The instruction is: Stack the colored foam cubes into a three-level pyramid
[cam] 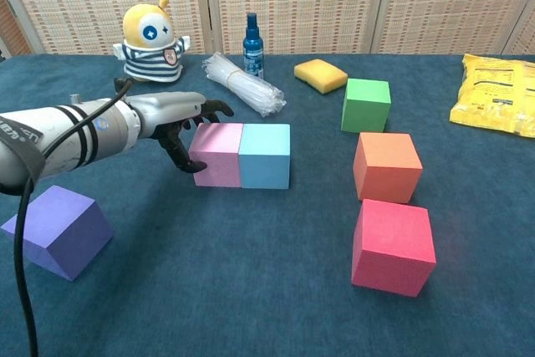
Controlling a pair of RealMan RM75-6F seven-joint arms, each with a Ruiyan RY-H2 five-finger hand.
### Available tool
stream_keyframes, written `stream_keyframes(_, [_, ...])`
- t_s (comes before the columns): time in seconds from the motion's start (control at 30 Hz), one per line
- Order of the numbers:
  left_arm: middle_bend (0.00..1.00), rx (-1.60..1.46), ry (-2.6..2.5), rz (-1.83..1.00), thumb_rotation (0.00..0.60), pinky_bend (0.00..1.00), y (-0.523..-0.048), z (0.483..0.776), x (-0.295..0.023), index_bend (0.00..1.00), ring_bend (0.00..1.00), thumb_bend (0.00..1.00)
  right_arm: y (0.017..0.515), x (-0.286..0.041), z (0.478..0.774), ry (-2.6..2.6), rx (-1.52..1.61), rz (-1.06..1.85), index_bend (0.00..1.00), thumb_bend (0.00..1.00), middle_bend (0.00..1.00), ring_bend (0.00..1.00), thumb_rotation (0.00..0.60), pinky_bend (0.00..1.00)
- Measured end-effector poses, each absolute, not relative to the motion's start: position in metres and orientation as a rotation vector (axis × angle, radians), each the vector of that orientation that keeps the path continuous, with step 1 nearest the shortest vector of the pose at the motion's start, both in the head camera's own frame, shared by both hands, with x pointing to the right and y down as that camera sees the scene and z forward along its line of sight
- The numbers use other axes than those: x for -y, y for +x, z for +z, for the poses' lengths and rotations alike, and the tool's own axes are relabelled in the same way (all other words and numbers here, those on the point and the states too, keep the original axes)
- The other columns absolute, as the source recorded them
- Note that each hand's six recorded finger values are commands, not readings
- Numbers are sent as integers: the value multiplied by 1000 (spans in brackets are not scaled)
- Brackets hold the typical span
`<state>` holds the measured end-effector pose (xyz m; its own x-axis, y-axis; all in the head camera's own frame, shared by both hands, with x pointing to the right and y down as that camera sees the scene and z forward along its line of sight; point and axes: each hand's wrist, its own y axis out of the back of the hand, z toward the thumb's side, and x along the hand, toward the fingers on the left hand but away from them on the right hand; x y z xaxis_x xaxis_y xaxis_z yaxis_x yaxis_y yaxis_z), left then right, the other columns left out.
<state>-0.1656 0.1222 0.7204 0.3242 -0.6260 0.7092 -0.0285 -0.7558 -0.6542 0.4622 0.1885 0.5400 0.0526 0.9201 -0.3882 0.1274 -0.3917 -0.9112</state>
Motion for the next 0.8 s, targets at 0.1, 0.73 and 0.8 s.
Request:
stream_keyframes(0.1, [93,-568,-2055,-1454,600,178,-167,720,-123,20,102,369,461,-188,540,-1622,1072,1408,0,164,0,0,600,12])
stream_keyframes(0.73, [0,-689,-2009,-1402,600,125,-214,674,-114,0,0,372,427,-173,563,-1782,960,1372,30,163,164,71,600,223])
stream_keyframes(0.8, [0,-727,-1991,-1399,600,122,-228,665,-111,0,0,372,413,-167,574,-1833,925,1361,100,164,215,124,600,279])
